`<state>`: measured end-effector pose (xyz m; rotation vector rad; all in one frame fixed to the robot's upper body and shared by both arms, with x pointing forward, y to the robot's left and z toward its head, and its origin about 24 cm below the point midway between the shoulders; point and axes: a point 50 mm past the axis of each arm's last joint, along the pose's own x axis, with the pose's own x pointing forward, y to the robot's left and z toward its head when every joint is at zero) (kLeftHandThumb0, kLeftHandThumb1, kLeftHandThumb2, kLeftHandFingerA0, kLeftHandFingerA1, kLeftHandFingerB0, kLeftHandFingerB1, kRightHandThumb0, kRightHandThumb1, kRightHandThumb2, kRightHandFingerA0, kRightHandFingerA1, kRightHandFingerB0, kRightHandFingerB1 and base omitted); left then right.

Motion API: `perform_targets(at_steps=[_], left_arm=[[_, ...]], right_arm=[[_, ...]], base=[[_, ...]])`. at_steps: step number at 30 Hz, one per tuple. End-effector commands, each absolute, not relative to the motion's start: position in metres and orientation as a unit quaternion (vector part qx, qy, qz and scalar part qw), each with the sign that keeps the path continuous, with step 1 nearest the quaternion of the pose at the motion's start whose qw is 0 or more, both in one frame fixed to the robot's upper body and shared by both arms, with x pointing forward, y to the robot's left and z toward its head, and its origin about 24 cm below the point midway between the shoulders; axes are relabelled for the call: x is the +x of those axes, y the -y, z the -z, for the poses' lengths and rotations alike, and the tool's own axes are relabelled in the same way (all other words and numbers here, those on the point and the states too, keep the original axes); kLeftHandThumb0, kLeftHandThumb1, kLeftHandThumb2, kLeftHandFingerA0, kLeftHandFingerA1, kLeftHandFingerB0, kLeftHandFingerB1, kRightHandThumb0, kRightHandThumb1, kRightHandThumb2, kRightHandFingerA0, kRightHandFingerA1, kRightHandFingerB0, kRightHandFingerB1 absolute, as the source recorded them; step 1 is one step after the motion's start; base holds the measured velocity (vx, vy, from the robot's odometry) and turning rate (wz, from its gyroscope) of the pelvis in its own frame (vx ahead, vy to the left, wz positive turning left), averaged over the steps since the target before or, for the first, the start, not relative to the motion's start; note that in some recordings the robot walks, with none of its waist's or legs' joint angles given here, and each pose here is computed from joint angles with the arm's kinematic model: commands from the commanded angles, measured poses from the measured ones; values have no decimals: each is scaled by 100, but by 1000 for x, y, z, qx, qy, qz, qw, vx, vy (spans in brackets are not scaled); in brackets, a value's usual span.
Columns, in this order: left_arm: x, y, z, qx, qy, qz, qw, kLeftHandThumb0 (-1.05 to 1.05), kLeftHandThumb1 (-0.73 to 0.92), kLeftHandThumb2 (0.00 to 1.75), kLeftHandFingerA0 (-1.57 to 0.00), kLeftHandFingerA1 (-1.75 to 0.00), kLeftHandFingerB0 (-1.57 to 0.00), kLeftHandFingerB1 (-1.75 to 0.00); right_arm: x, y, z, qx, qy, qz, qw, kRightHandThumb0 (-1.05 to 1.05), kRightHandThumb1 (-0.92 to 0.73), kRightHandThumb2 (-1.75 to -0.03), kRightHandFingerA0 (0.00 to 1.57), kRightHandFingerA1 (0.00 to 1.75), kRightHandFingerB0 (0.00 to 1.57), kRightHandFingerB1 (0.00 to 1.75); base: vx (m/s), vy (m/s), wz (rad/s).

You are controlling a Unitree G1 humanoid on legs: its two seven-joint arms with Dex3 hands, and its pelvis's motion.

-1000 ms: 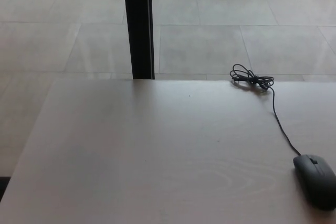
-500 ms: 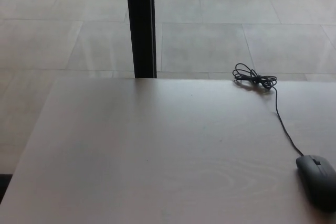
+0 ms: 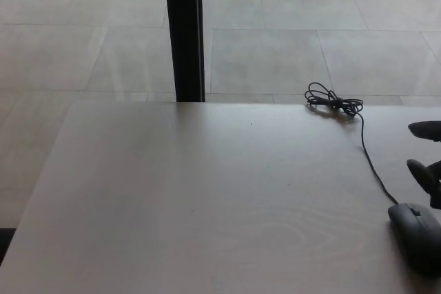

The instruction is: The robot uses its right fingers to click on the left button of the black mouse placed on the table.

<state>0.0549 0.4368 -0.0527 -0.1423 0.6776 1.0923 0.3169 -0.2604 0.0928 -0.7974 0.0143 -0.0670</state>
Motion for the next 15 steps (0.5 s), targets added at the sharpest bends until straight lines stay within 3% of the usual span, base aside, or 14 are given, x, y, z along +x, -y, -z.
perform_targets(at_steps=[1, 2, 3, 4, 5, 6, 7, 8, 9, 10, 11, 15], left_arm=[[54, -443, 46, -65, -296, -519, 799, -78, 77, 63, -73, -59, -57, -48], [54, -443, 46, -66, -295, -520, 799, -79, 76, 63, -72, -58, -55, -48], [55, -443, 45, -65, -294, -521, 799, -78, 77, 63, -75, -59, -59, -49], [56, -443, 45, -64, -295, -522, 798, -78, 77, 63, -75, -59, -59, -49], [55, -444, 45, -52, -299, -516, 801, -78, 79, 64, -73, -58, -56, -48], [56, -444, 45, -50, -299, -515, 802, -78, 79, 63, -72, -58, -55, -48], [55, -444, 44, -59, -295, -516, 802, -80, 77, 63, -69, -57, -55, -48], [55, -444, 44, -60, -294, -516, 802, -80, 77, 63, -69, -57, -55, -48], [55, -444, 44, -62, -294, -518, 801, -80, 76, 63, -71, -57, -56, -48], [55, -444, 44, -50, -301, -518, 799, -80, 77, 63, -74, -56, -58, -48], [54, -444, 44, -53, -298, -515, 802, -78, 78, 63, -71, -57, -56, -48], [55, -444, 44, -43, -301, -514, 802, -75, 78, 64, -71, -56, -58, -47]], right_arm=[[310, 264, -87, -499, 12, -9, 867, -67, -82, -65, 77, 116, 43, 39], [311, 264, -87, -501, 12, -10, 865, -67, -81, -65, 81, 120, 43, 39], [311, 263, -87, -510, 11, -16, 860, -67, -77, -67, 83, 141, 40, 39], [311, 263, -87, -518, 10, -23, 855, -67, -77, -67, 83, 141, 40, 39], [310, 263, -86, -531, 10, -31, 847, -58, -63, -104, 84, 112, 27, 50], [310, 263, -86, -547, 16, -40, 836, -63, -81, -64, 76, 114, 41, 39], [308, 263, -86, -578, 24, -57, 814, -62, -66, -102, 37, 58, 32, 51], [308, 263, -86, -581, 25, -59, 811, -62, -66, -102, 37, 58, 32, 51], [308, 263, -86, -594, 22, -62, 802, -60, -80, -64, 38, 44, 41, 37], [307, 263, -87, -608, 26, -69, 790, -68, -67, -101, 28, 53, 37, 53], [307, 262, -88, -615, 35, -69, 785, -67, -66, -101, 34, 55, 35, 52], [307, 261, -90, -636, 47, -71, 767, -67, -65, -102, 29, 56, 38, 53]], base=[[0, 0, 0], [0, 0, 0], [0, 0, 0], [0, 0, 0], [0, 0, 0], [0, 0, 0], [0, 0, 0], [0, 0, 0], [0, 0, 0], [0, 0, 0], [0, 0, 0], [0, 0, 0]])
